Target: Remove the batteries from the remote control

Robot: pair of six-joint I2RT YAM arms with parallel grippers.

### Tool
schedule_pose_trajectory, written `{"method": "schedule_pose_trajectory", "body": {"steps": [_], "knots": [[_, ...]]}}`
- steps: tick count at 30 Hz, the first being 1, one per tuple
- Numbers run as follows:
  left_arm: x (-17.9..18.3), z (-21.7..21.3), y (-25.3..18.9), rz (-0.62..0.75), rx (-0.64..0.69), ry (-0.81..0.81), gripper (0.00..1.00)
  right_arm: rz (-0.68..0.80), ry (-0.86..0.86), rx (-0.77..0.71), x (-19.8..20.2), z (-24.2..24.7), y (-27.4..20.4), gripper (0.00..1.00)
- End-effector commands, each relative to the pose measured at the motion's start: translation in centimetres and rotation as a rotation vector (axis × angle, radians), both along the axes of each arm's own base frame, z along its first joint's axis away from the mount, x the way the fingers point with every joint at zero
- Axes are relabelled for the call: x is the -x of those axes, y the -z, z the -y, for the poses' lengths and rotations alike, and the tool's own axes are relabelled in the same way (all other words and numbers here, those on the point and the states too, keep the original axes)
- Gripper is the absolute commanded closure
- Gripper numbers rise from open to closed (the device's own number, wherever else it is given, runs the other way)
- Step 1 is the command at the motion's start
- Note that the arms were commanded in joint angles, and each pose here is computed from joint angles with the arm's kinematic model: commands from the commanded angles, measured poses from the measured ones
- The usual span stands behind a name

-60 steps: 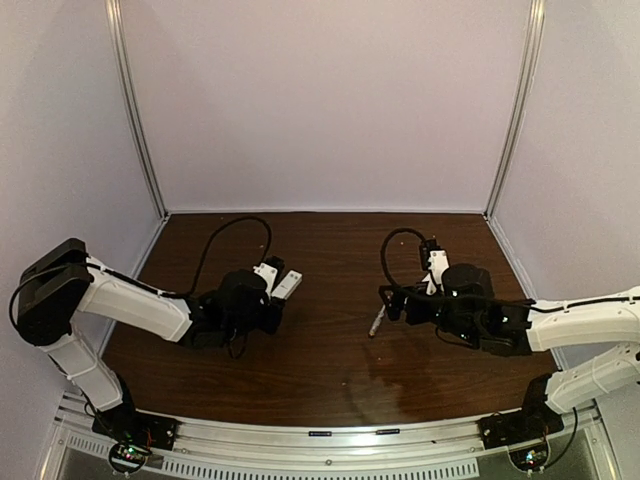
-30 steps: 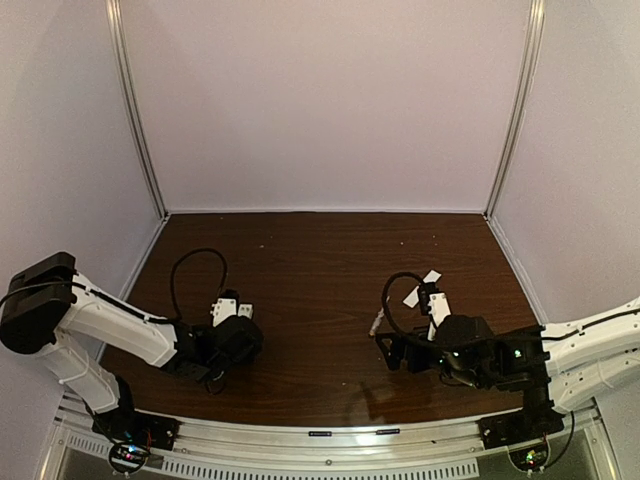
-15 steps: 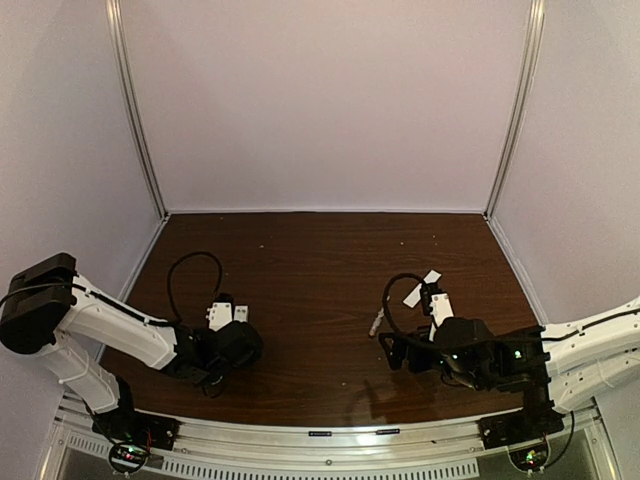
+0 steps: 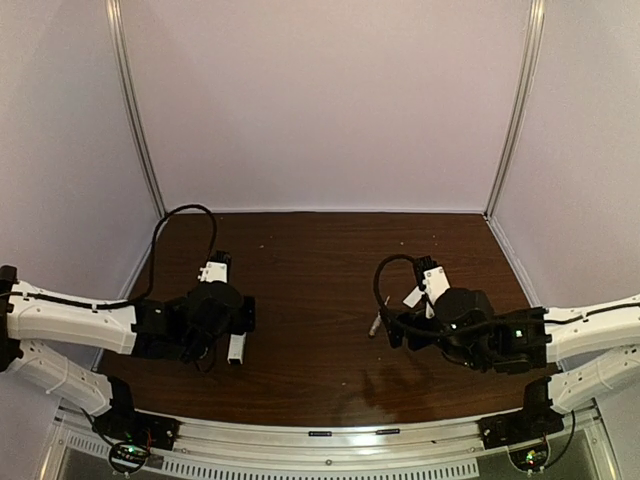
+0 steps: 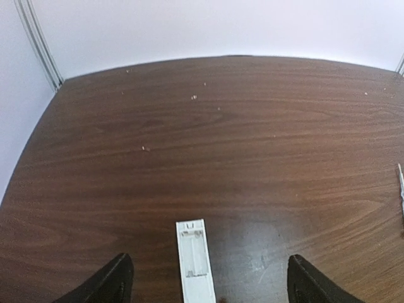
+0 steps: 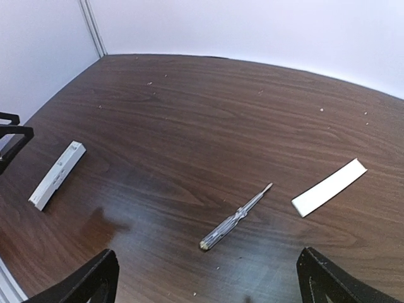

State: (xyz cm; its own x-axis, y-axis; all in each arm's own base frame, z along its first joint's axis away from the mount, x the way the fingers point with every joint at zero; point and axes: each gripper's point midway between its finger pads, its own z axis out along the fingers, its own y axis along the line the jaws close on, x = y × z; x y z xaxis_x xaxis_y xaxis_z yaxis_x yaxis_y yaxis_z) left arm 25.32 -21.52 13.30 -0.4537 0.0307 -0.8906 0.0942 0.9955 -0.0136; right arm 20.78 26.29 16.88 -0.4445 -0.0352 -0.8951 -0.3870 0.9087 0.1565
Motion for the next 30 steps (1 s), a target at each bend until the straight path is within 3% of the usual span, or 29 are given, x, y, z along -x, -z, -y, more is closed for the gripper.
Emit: {"method": "schedule_pose_trajectory", "body": {"steps": [1, 8, 16, 22, 27, 30], "knots": [[-2.3, -1.7, -3.8, 0.069, -0.095, 0.006, 0.14, 0.112, 0.008, 0.068, -2.5, 1.4, -3.6, 0.00], [-7.0, -6.4, -8.0, 0.173, -0.144, -0.065, 0.17, 0.246, 0.147, 0.089, -7.4, 6.1, -6.6, 0.00], [-11.1, -13.0, -7.6, 0.258, -0.114, -0.186, 0.17, 0.302, 0.362, 0.198, -13.6, 12.7, -5.4, 0.00], [-12.6, -17.0, -6.1, 0.230, -0.317, -0.278, 0.19, 0.249, 0.420, 0.224, -16.6, 16.6, -2.8, 0.00], [-13.3, -19.2, -4.8, 0.290, -0.187, -0.212, 0.23, 0.263, 0.449, 0.279, -17.3, 19.2, -1.1, 0.00], [-13.8, -20.4, -3.8, 0.291, -0.173, -0.206, 0.26, 0.295, 0.450, 0.296, -17.0, 19.6, -0.9, 0.00]]}}
